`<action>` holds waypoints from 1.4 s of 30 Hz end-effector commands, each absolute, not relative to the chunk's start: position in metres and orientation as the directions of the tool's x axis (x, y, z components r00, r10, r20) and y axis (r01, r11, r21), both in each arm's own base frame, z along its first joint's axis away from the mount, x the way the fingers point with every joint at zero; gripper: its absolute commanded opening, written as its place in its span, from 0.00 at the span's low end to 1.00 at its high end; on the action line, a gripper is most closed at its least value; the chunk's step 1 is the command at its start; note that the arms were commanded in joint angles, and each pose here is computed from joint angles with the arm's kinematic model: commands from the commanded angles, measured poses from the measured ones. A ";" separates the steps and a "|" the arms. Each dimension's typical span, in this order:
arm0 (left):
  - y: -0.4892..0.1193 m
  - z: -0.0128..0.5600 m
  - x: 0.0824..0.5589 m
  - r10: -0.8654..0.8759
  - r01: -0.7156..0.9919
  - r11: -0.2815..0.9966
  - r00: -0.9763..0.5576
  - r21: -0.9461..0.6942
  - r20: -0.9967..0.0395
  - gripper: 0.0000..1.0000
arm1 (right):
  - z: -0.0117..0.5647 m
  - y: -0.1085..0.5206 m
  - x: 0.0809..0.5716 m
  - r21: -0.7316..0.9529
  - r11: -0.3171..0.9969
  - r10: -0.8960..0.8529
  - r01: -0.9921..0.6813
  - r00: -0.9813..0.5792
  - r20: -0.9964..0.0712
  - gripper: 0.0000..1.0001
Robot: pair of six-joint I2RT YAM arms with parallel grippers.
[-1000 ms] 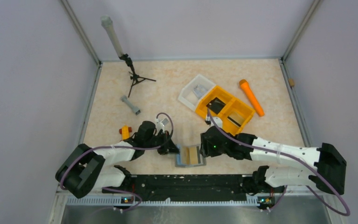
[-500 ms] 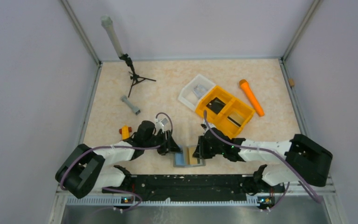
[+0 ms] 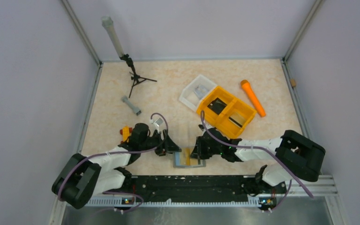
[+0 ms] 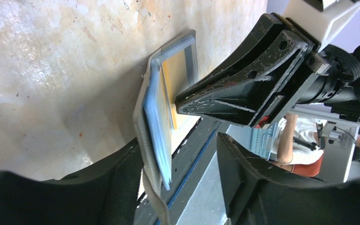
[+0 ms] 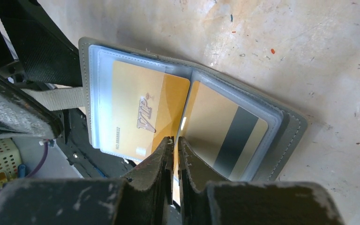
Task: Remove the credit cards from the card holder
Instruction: Remove the credit card from the card holder.
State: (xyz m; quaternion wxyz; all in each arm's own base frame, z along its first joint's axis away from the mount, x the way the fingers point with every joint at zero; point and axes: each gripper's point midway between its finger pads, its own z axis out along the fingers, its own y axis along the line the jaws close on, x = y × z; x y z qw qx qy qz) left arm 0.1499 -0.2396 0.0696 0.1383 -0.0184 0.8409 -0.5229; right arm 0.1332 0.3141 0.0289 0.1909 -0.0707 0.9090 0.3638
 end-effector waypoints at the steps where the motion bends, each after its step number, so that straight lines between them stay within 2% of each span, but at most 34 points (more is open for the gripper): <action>1: -0.242 0.070 0.149 -0.146 0.143 0.434 -0.963 -0.889 -0.226 0.59 | 0.043 0.324 0.142 0.658 0.697 0.031 -0.285 -0.905 -0.425 0.09; 3: -0.245 0.067 0.148 -0.129 0.134 0.424 -0.970 -0.896 -0.207 0.58 | 0.044 0.324 0.141 0.660 0.695 0.033 -0.285 -0.904 -0.425 0.09; 9: -0.248 0.060 0.150 -0.124 0.114 0.421 -0.976 -0.900 -0.181 0.29 | 0.049 0.319 0.141 0.659 0.698 0.048 -0.279 -0.900 -0.433 0.09; 11: -0.247 0.058 0.150 -0.120 0.117 0.438 -0.975 -0.891 -0.187 0.23 | 0.049 0.317 0.141 0.657 0.702 0.053 -0.275 -0.900 -0.433 0.09; 13: -0.246 0.057 0.151 -0.116 0.125 0.448 -0.974 -0.885 -0.197 0.10 | 0.051 0.313 0.142 0.655 0.706 0.060 -0.271 -0.898 -0.436 0.09; 14: -0.245 0.057 0.151 -0.115 0.130 0.452 -0.973 -0.883 -0.202 0.00 | 0.051 0.311 0.142 0.657 0.706 0.066 -0.266 -0.898 -0.435 0.09; 18: -0.245 0.056 0.151 -0.100 0.155 0.452 -0.970 -0.879 -0.222 0.00 | 0.053 0.302 0.145 0.675 0.695 0.097 -0.246 -0.899 -0.427 0.12; 21: -0.250 0.069 0.149 -0.088 0.198 0.387 -0.964 -0.900 -0.250 0.00 | 0.057 0.300 0.146 0.709 0.663 0.114 -0.238 -0.905 -0.410 0.40; 24: -0.255 0.093 0.149 -0.103 0.236 0.306 -0.955 -0.922 -0.279 0.00 | 0.070 0.296 0.143 0.794 0.565 0.164 -0.223 -0.913 -0.373 0.54; 26: -0.256 0.105 0.151 -0.116 0.255 0.281 -0.948 -0.925 -0.297 0.00 | 0.086 0.296 0.145 0.842 0.486 0.202 -0.236 -0.906 -0.371 0.56; 29: -0.257 0.114 0.152 -0.132 0.261 0.261 -0.944 -0.929 -0.302 0.00 | 0.099 0.298 0.143 0.858 0.446 0.199 -0.255 -0.906 -0.373 0.61; 35: -0.260 0.125 0.148 -0.148 0.252 0.181 -0.949 -0.951 -0.280 0.00 | 0.121 0.306 0.138 0.894 0.355 0.199 -0.273 -0.913 -0.357 0.63; 42: -0.262 0.147 0.148 -0.177 0.280 0.072 -0.941 -0.957 -0.288 0.00 | 0.122 0.310 0.137 0.903 0.342 0.189 -0.259 -0.923 -0.336 0.65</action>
